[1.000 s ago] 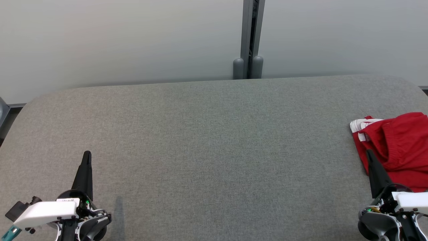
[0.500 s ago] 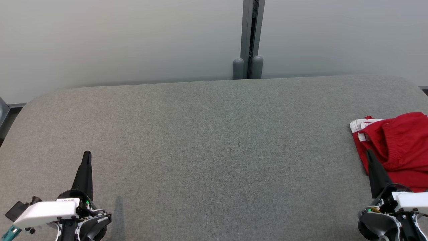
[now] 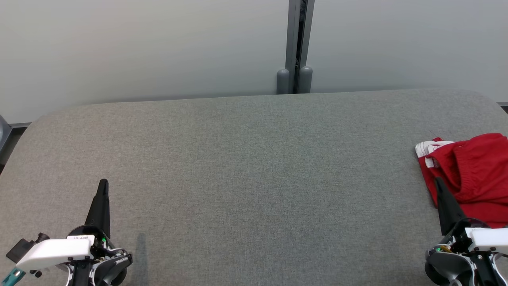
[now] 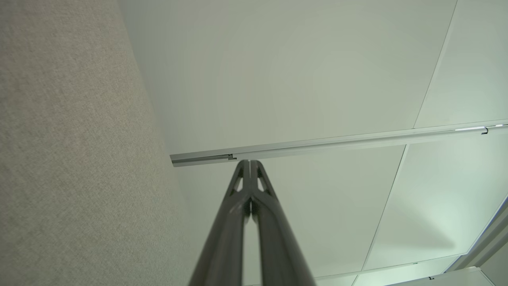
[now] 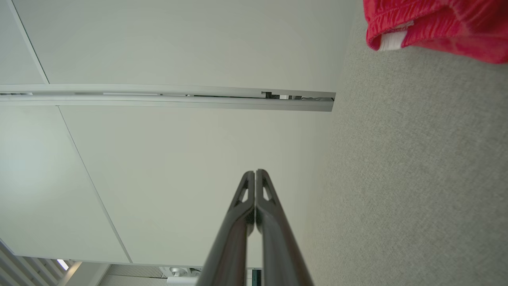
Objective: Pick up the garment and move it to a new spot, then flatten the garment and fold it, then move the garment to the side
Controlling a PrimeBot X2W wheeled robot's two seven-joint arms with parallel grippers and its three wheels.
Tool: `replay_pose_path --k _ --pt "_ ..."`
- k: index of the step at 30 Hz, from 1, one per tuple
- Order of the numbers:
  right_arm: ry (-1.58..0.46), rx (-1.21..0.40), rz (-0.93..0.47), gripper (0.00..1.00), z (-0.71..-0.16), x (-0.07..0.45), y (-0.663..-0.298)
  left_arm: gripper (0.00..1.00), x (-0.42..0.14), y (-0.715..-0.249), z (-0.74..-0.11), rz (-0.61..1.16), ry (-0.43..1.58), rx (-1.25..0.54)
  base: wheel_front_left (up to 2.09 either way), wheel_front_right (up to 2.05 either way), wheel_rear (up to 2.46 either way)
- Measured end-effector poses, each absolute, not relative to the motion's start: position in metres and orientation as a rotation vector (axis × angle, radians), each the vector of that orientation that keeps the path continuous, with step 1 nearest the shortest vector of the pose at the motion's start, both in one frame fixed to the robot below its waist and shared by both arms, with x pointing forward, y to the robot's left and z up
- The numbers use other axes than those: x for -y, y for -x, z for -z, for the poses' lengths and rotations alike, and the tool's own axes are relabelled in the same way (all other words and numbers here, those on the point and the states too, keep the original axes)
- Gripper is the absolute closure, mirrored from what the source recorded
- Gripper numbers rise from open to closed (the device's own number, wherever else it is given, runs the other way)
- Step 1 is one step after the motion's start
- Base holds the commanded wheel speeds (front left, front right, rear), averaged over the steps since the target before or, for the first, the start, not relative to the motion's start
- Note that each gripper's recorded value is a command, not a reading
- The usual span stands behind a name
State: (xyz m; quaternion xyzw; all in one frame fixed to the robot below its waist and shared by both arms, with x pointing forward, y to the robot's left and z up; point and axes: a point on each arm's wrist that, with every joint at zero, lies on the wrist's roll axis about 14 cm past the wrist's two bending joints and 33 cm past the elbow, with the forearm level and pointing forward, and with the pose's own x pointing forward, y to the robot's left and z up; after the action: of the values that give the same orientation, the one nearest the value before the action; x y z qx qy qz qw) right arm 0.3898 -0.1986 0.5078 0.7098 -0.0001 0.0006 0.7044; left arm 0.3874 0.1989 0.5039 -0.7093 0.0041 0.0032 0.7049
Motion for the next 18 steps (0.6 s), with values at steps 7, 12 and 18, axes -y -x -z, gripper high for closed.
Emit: replay_pose_path --k 7,12,18 --pt "-1.578 0.000 -0.001 1.00 -0.5078 0.1986 -0.3898 1.00 -0.1989 -0.3874 -0.5039 -0.007 1.577 -0.009 0.00 0.00 0.00" --pt "-1.578 0.000 -0.001 1.00 -0.5078 0.1986 -0.3898 1.00 -0.1989 -0.3874 -0.5039 -0.007 1.577 -0.009 0.00 0.00 0.00" --pt "-1.578 0.000 -0.001 1.00 -0.5078 0.1986 -0.3898 1.00 -0.1989 -0.3874 -0.5039 -0.007 1.577 -0.009 0.00 0.00 0.00"
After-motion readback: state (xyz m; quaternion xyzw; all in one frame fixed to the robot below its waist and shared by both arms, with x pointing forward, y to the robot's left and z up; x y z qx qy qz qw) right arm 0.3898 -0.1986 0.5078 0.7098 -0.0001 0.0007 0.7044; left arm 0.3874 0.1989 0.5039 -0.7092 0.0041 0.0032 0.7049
